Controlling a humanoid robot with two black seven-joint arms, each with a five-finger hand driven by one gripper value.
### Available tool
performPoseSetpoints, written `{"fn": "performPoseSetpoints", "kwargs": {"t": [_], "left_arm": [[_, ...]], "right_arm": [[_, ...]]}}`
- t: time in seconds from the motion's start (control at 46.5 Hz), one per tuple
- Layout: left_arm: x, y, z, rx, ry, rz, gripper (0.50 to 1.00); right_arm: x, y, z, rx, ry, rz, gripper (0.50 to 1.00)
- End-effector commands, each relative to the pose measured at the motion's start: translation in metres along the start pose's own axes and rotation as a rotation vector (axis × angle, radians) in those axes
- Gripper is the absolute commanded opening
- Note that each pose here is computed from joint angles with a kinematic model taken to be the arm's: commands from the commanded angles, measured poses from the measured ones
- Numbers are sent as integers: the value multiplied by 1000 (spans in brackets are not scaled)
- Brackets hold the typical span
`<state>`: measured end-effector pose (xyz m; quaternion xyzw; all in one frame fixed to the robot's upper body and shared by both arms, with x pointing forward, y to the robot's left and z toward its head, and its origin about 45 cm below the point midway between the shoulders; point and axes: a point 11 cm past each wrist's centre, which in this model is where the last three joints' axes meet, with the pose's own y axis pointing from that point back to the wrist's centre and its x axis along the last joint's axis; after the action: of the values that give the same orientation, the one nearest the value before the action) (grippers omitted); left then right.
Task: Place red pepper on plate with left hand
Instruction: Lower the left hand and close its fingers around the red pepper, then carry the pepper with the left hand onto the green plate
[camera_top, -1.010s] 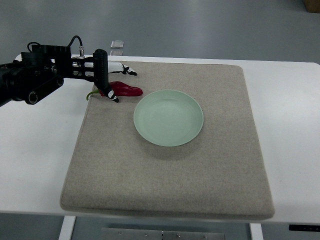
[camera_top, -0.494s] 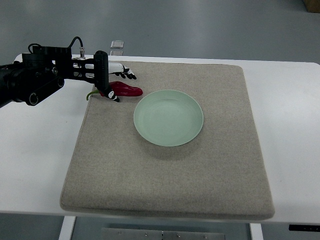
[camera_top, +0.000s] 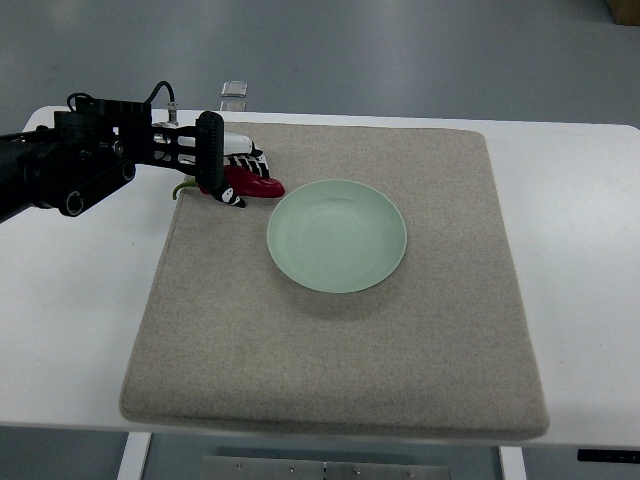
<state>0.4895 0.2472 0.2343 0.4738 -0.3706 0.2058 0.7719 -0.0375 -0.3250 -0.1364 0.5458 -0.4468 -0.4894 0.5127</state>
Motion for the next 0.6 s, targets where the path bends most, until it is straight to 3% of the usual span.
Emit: {"fn": "performPoseSetpoints", "kwargs": {"t": [0.0, 0.193, 0.58], "left_arm": [[1, 0, 1, -1, -1, 2, 593], [5, 1, 2, -3, -1, 9, 500], [18, 2, 9, -17, -3, 38, 500]], "right_arm": [[0, 0, 1, -1, 0, 0, 928], [0, 0, 1, -1, 0, 0, 928], [0, 0, 0, 0, 0, 0, 928]]}}
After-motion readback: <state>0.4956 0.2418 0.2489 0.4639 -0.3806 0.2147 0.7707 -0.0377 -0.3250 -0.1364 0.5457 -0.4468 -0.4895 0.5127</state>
